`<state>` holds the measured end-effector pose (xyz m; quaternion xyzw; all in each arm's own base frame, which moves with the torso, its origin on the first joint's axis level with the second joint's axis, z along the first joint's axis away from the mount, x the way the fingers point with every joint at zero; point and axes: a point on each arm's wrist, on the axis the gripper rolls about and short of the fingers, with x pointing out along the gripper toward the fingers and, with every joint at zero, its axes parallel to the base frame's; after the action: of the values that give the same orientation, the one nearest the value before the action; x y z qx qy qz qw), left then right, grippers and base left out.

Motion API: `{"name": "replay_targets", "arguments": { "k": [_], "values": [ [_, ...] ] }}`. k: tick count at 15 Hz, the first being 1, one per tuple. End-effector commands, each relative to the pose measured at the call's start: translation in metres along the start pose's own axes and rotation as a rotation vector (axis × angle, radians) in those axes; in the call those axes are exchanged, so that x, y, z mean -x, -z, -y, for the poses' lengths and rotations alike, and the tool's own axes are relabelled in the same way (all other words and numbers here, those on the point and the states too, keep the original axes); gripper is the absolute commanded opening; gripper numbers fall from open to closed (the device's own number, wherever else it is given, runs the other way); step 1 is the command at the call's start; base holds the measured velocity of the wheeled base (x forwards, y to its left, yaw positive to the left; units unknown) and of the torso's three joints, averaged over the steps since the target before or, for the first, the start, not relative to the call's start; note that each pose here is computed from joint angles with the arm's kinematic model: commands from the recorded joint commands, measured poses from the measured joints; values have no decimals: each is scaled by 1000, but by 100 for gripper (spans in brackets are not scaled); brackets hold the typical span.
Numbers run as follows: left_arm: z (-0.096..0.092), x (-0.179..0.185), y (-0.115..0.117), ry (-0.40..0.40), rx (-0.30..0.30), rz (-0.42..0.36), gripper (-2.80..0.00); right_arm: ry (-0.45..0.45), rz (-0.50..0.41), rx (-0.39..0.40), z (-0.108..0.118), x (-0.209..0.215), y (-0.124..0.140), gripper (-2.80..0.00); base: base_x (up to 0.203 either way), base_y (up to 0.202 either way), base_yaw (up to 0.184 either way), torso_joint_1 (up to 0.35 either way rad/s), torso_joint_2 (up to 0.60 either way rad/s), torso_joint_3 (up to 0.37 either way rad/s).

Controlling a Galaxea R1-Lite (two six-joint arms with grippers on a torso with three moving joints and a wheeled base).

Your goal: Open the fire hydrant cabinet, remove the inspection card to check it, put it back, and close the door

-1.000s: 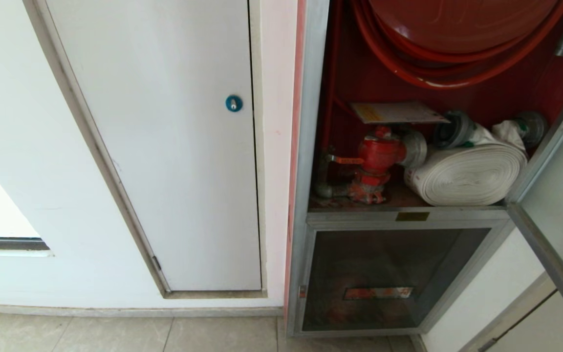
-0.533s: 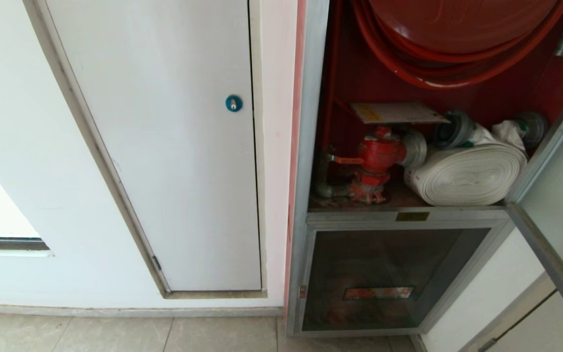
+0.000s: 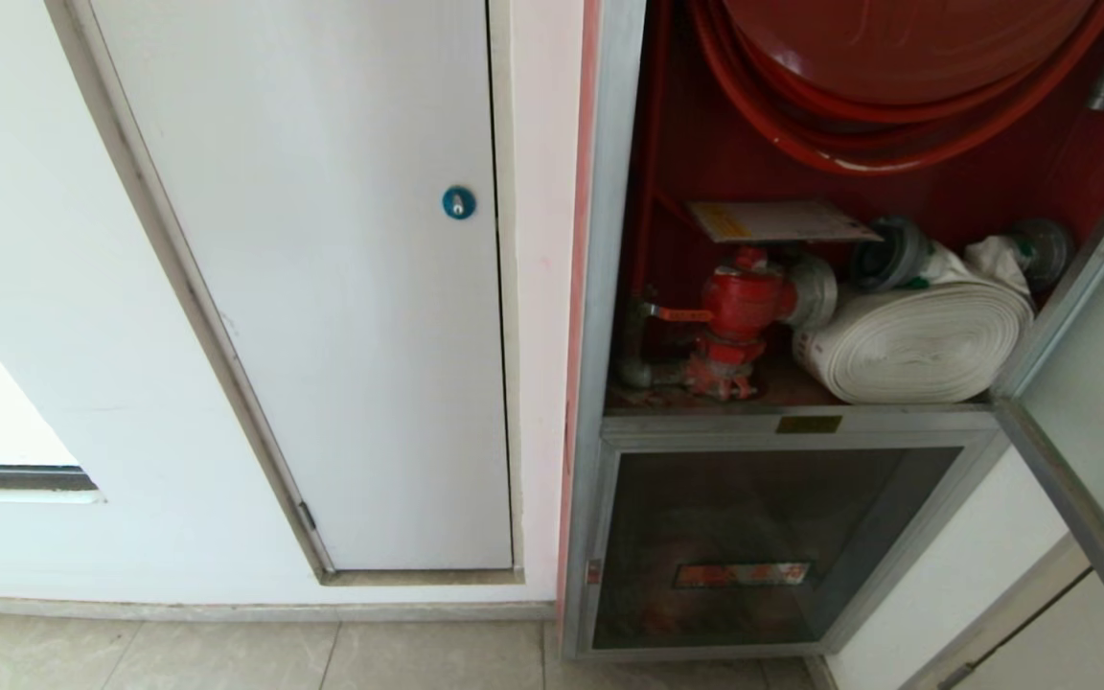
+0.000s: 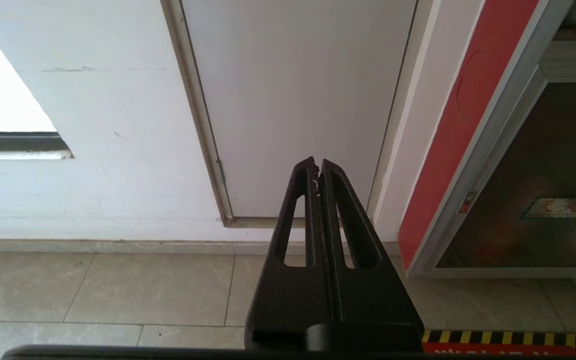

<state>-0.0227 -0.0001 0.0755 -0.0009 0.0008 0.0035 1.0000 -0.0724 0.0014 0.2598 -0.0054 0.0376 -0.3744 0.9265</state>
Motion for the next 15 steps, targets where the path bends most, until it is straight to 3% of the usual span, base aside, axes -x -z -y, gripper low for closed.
{"name": "replay_targets", "arguments": {
  "k": [1,7,11,15],
  "values": [
    [0,0,0,-1,0,0,-280,-76,2,-2,0,3,9,-280,0,0,0,0,0,0],
    [0,0,0,-1,0,0,-280,-183,-6,-14,0,6,30,-280,0,0,0,0,0,0],
    [0,0,0,-1,0,0,-280,-421,-24,-8,-7,5,31,-280,0,0,0,0,0,0],
    [0,0,0,-1,0,-1,-280,-523,-70,-26,-9,-4,29,-280,0,0,0,0,0,0]
  ]
}}
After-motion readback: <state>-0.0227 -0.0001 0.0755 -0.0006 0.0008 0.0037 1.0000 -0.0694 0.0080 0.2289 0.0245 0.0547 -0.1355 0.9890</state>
